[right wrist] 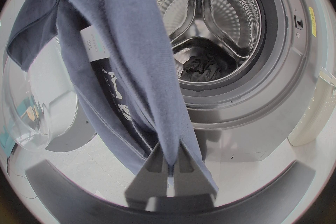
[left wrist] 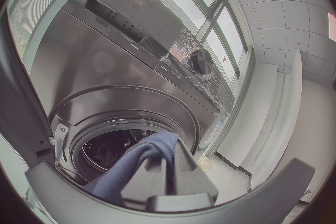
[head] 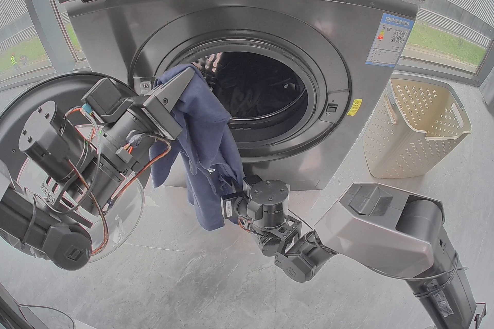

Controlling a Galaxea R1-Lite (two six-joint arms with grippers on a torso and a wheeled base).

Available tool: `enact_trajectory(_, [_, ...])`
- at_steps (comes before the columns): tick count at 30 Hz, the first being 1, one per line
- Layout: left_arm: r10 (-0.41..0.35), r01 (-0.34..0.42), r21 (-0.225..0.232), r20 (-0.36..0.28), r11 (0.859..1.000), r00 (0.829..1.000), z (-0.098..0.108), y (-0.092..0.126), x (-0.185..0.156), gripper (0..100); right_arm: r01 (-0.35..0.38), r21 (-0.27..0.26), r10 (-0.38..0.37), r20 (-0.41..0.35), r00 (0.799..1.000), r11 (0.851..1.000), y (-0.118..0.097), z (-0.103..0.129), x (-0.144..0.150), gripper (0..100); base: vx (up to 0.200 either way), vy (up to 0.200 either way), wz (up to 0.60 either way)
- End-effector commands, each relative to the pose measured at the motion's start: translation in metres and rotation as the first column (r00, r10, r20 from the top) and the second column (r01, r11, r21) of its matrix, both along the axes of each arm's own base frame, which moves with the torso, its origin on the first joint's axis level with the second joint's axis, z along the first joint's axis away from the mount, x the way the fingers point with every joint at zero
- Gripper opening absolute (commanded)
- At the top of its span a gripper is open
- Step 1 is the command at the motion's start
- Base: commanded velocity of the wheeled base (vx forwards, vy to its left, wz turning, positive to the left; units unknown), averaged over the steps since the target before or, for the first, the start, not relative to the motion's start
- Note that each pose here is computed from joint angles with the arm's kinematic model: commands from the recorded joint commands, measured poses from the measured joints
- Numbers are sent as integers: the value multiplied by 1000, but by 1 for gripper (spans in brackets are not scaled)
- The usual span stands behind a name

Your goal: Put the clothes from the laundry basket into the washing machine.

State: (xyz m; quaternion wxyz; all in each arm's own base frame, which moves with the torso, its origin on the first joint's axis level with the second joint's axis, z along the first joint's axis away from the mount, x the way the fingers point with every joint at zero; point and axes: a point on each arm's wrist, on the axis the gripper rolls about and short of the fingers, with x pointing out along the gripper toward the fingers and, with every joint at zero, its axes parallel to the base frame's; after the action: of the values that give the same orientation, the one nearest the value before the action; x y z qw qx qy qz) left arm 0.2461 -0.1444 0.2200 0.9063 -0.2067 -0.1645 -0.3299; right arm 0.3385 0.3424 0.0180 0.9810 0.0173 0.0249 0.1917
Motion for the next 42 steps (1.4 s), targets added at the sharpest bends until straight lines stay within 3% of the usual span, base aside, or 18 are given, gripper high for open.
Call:
enact_trajectory(1, [0, 0, 1, -4, 1000, 1000, -1, 0, 0, 0, 2, 8, -2, 5, 1000, 1000, -10, 19, -8, 0, 0, 0, 0])
enact_trajectory(12, [13, -13, 2, -7, 1000, 1000, -2, 4, 2, 0, 24, 19, -24, 15, 1000, 1000, -55, 70, -26, 0, 0, 0, 0])
enact_trajectory(18, [13, -13, 1, -4, 1000, 1000, -1, 5, 1, 0, 20, 19, -21, 30, 999, 1000, -68, 63, -12, 0, 0, 0, 0])
enact_trajectory(23, [4, -4, -3, 3, 1000, 1000, 1, 3, -2, 0, -21, -37, 22, 32, 999, 999, -66, 29, -1, 0, 0, 0, 0])
enact_trajectory(24, [4, -4, -4, 5, 1000, 1000, 2, 3, -2, 0, -19, -40, 20, 32, 999, 999, -65, 26, 1, 100, 0, 0, 0])
enact_trajectory(36, [-7, 7, -20, 37, 1000, 999, 12, 5, -11, 0, 55, -63, -53, 29, 998, 996, -87, 22, 21, 100, 0, 0, 0])
enact_trajectory(42, [-34, 34, -10, 22, 999, 999, 8, 1, -20, 0, 42, -61, -40, 32, 999, 997, -83, 24, 16, 100, 0, 0, 0])
